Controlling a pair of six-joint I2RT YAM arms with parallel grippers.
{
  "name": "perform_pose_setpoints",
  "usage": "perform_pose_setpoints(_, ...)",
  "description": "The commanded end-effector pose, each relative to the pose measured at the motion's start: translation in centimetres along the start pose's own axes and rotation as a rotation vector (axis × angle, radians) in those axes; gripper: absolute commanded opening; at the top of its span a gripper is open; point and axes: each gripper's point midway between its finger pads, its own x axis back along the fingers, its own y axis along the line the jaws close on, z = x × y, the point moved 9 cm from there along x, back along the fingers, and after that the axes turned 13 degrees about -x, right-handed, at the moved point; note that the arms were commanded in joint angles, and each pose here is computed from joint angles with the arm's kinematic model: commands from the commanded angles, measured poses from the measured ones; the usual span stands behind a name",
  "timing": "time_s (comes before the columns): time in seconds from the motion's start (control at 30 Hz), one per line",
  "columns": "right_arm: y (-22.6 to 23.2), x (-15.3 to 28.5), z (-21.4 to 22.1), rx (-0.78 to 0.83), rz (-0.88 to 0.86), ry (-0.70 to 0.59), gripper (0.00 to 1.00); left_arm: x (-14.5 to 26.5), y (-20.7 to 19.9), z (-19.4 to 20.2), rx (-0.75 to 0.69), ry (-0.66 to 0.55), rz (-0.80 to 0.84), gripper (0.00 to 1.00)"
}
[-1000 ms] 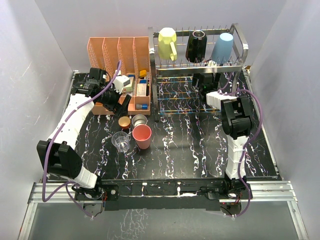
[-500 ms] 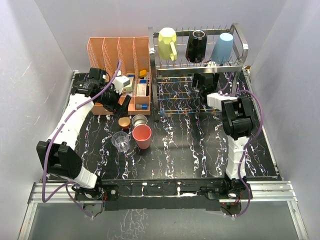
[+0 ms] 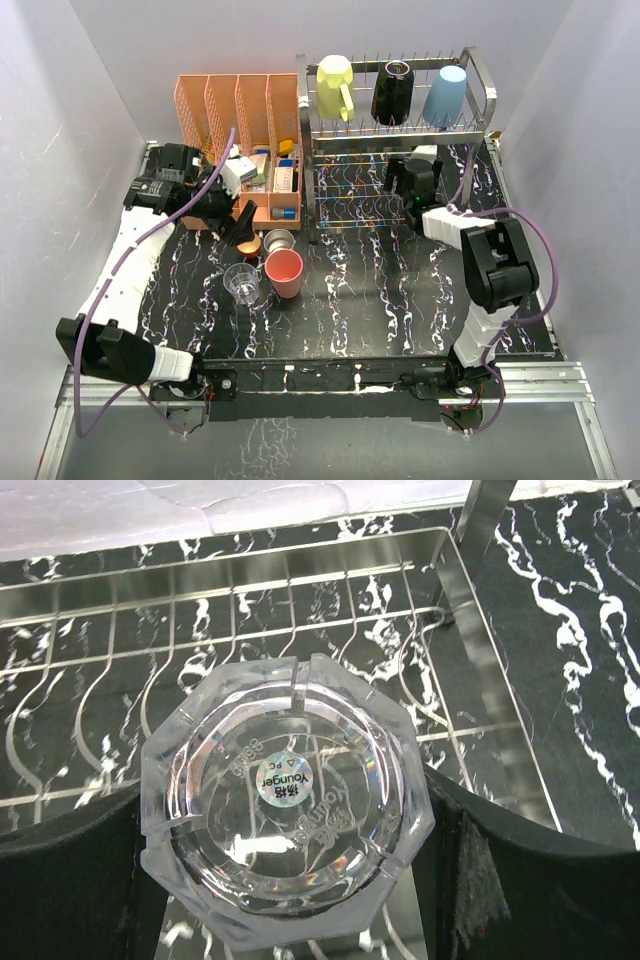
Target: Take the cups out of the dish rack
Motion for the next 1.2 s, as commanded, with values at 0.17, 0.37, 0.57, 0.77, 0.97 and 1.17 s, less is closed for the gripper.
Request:
perform_pose_setpoints(0.17, 1.9, 7.7, -2.6, -0.16, -0.112, -0.129, 0.41, 2.0, -3.4, 1.3, -0.154, -0.071, 0.06, 0.97)
perform_pose_setpoints(0.37, 2.5, 12.9, -2.5, -0.248, -0.175, -0.092, 0.41, 2.4, -4.1, 1.8, -0.241, -0.11, 0.046, 0.96)
perform_pose_setpoints(0.57, 3.1, 17.7, -1.6, -0.405, -0.255, 0.007, 0.41, 2.4, -4.6, 1.9, -0.322, -0.176, 0.02, 0.96)
perform_pose_setpoints(0.77, 4.5, 21.5, -1.5, -0.591, -0.381, 0.167, 0.4, 1.9, -4.6, 1.2, -0.388, -0.247, 0.007, 0.96)
perform_pose_setpoints(0.97, 7.0, 24.9, -0.8, -0.869, -0.549, 0.426, 0.4, 0.4, -5.8, -0.4, -0.524, -0.311, 0.004, 0.95)
perform_pose_setpoints(1.17, 9.4, 27.2, -1.3, -1.097, -0.679, 0.61, 0.38, -2.1, -7.8, -2.9, -0.669, -0.35, 0.012, 0.94)
